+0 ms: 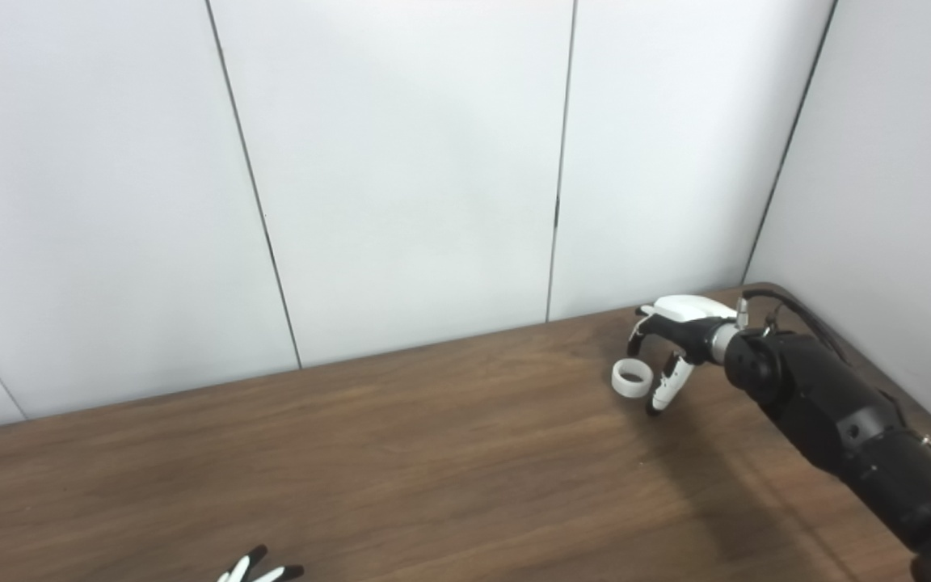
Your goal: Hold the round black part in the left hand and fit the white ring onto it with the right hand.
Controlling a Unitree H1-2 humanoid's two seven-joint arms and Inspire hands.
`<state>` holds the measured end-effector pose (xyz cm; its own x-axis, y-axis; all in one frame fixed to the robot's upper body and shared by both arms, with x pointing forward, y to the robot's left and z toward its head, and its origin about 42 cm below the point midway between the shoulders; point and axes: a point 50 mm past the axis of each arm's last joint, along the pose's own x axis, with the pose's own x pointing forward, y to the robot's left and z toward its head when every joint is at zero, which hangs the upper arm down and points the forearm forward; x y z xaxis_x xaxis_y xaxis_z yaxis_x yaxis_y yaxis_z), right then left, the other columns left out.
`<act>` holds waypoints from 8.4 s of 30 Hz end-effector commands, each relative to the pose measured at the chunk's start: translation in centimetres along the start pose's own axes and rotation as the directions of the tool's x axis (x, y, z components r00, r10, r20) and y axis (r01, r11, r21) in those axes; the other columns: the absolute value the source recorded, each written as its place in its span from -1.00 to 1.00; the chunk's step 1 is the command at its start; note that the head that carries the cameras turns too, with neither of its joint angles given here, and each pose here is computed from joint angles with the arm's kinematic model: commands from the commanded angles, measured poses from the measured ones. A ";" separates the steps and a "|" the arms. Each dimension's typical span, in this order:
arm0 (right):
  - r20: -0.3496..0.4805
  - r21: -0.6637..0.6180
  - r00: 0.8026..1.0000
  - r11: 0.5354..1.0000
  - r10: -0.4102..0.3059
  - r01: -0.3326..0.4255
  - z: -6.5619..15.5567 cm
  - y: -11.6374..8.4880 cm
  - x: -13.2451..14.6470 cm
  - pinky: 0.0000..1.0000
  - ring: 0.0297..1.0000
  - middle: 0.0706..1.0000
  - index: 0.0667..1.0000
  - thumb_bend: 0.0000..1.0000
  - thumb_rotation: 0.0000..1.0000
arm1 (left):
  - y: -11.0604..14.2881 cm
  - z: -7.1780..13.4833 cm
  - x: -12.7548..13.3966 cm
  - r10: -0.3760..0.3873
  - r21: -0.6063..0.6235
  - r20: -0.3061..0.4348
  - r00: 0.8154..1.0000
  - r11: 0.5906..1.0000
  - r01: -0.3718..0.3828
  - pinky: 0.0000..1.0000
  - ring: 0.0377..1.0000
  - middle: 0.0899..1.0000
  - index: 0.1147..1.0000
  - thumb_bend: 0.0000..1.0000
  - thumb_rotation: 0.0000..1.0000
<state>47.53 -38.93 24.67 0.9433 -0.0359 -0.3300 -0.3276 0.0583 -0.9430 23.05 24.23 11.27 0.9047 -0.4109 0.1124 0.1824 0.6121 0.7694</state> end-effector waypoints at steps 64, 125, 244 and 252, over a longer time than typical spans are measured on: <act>0.053 -0.032 0.993 0.994 -0.101 0.103 2.2 0.5 1.0 0.81 0.98 0.82 0.02 0.81 -0.74 | 0.3 0.6 0.4 0.043 -0.015 0.026 0.999 0.999 -0.042 1.00 1.00 0.70 -0.18 0.04 -0.92; -0.053 -0.012 0.994 0.996 0.091 -0.091 1.5 1.1 0.4 1.00 1.00 0.92 0.24 0.91 -0.39 | 0.9 0.0 0.4 0.036 -0.016 0.027 0.999 0.999 -0.036 1.00 1.00 0.71 -0.18 0.04 -0.92; -0.136 -0.021 0.980 0.988 0.146 -0.150 0.0 4.4 -1.3 0.84 1.00 1.00 0.63 0.84 -0.64 | 2.0 -1.4 0.1 0.020 -0.004 0.025 0.999 1.000 -0.020 1.00 1.00 0.70 -0.18 0.04 -0.92; -0.144 -0.017 0.978 0.988 0.151 -0.155 -0.1 4.6 -1.6 0.89 1.00 1.00 0.67 0.88 -0.62 | 2.1 -1.5 0.2 0.017 -0.001 0.020 1.000 1.000 -0.017 1.00 1.00 0.70 -0.17 0.04 -0.92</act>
<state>45.73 -37.51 23.55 0.9251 -0.1014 -0.3660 -0.3635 0.0436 -0.9306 24.21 25.85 11.34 0.9024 -0.4161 0.1123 0.1896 0.6173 0.7635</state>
